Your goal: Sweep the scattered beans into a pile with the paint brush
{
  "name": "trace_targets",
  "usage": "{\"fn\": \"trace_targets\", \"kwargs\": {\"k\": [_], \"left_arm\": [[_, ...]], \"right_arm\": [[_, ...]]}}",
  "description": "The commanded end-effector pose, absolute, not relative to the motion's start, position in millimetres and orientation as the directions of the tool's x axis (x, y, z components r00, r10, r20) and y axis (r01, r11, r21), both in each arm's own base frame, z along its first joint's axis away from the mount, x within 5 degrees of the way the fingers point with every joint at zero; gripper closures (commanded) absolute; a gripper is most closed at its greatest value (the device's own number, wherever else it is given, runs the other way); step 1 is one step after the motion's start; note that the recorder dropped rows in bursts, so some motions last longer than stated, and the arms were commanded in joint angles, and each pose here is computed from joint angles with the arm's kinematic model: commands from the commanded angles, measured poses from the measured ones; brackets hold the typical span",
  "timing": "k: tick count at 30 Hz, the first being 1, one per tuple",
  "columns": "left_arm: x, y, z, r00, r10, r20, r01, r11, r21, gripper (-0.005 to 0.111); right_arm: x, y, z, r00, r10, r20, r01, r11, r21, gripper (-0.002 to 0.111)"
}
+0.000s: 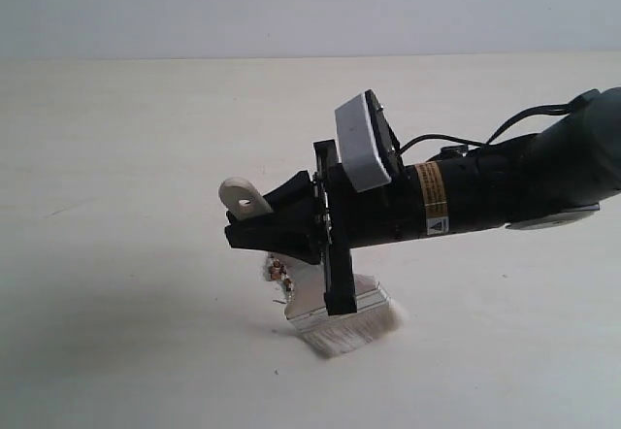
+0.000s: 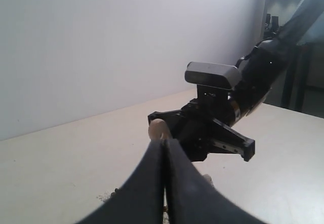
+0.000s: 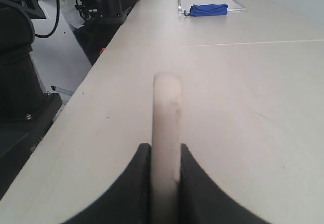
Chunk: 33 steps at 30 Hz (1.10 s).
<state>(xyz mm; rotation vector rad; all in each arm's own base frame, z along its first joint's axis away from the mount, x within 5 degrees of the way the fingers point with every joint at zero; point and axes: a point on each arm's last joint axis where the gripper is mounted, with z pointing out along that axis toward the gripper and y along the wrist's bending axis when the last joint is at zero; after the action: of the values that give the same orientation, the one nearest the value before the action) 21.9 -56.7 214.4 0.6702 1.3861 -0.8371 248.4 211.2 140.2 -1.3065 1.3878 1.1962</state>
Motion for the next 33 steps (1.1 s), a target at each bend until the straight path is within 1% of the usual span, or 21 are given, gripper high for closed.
{"fn": "trace_targets", "kwargs": {"k": [1, 8, 10, 12, 17, 21, 24, 27, 32, 33], "left_arm": [[21.7, -56.7, 213.5, -0.008, -0.114, -0.993, 0.828, 0.557, -0.070, 0.107], [21.7, -56.7, 213.5, -0.008, -0.114, -0.993, 0.828, 0.557, -0.070, 0.107], [21.7, -56.7, 213.5, -0.008, -0.114, -0.993, 0.828, 0.557, -0.070, 0.107], [21.7, -56.7, 213.5, -0.008, -0.114, -0.993, 0.828, 0.557, -0.070, 0.107], [21.7, -56.7, 213.5, -0.008, -0.114, -0.993, 0.828, 0.557, -0.070, 0.107], [21.7, -56.7, 213.5, -0.008, -0.114, -0.993, 0.828, 0.557, -0.070, 0.107], [21.7, -56.7, 213.5, -0.008, -0.114, -0.993, 0.828, 0.557, -0.070, 0.107], [21.7, -56.7, 213.5, -0.008, -0.114, -0.993, 0.828, 0.557, -0.070, 0.107], [21.7, -56.7, 213.5, -0.008, -0.114, -0.993, 0.828, 0.557, -0.070, 0.107], [21.7, -56.7, 213.5, -0.008, -0.114, -0.993, 0.828, 0.557, -0.070, 0.107]], "right_arm": [[261.6, 218.1, 139.8, -0.067, -0.161, -0.985, -0.998, -0.003, 0.068, 0.108], [279.7, 226.5, 155.1, 0.000, -0.117, -0.993, -1.000, 0.009, -0.001, 0.108], [282.2, 227.5, 157.5, 0.003, -0.109, -0.994, -1.000, 0.016, -0.005, 0.108], [282.5, 227.6, 162.5, -0.033, -0.101, -0.994, -0.999, 0.022, 0.031, 0.108], [275.6, 225.1, 195.6, -0.039, -0.073, -0.997, -0.999, 0.007, 0.038, 0.108], [265.2, 222.8, 203.2, -0.057, -0.132, -0.990, -0.995, -0.068, 0.067, 0.108], [257.7, 220.7, 198.0, -0.050, -0.210, -0.976, -0.987, -0.139, 0.080, 0.108], [252.5, 218.4, 192.7, -0.068, -0.279, -0.958, -0.975, -0.184, 0.122, 0.108], [250.4, 217.2, 190.4, -0.062, -0.306, -0.950, -0.970, -0.204, 0.129, 0.108], [252.6, 217.1, 188.5, -0.058, -0.324, -0.944, -0.976, -0.180, 0.122, 0.108]]}}
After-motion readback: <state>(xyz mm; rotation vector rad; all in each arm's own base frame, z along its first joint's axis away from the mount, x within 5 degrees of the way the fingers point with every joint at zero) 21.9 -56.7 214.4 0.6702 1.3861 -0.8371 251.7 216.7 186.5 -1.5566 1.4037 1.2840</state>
